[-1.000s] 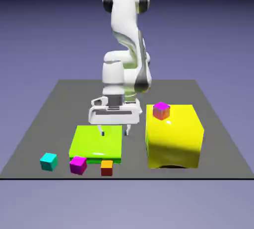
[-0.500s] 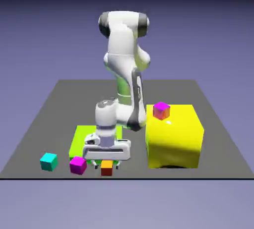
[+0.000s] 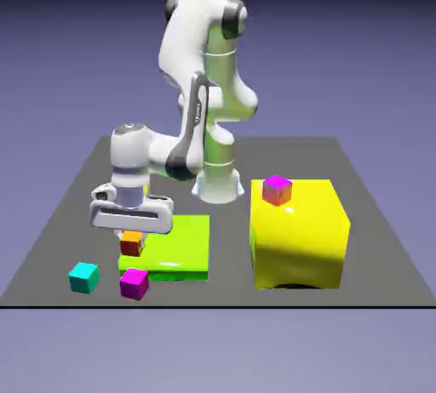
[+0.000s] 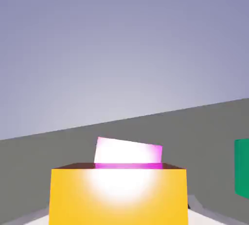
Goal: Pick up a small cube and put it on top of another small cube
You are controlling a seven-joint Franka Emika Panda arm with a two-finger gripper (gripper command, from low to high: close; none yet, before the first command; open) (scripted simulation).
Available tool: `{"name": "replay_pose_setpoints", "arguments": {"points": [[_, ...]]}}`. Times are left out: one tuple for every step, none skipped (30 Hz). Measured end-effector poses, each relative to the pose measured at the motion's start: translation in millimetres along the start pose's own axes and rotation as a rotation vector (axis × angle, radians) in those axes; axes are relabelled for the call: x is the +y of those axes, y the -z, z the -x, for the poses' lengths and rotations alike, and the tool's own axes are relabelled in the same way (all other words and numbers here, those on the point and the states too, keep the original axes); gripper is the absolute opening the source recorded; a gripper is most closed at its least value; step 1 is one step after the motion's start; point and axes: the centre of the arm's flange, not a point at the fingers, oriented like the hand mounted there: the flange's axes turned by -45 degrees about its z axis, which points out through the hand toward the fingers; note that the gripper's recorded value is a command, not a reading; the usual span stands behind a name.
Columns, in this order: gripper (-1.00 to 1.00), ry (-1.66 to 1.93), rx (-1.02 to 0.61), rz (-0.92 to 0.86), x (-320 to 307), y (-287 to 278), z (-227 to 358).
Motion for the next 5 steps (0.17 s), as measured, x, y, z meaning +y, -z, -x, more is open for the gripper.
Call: {"name": "replay_pose_setpoints", "arguments": {"points": [[-1.00,-0.001,0.000,-0.001,0,-13,1],[-1.00,-0.003,-0.001,-0.002,0,-27,3],[1.00,-0.004,-0.002,-0.003,0,-32,4],[1.00,-0.004,-0.001,-0.003,0,-32,4],[1.00,-0.004,-0.001,-0.003,0,-32,4]]}}
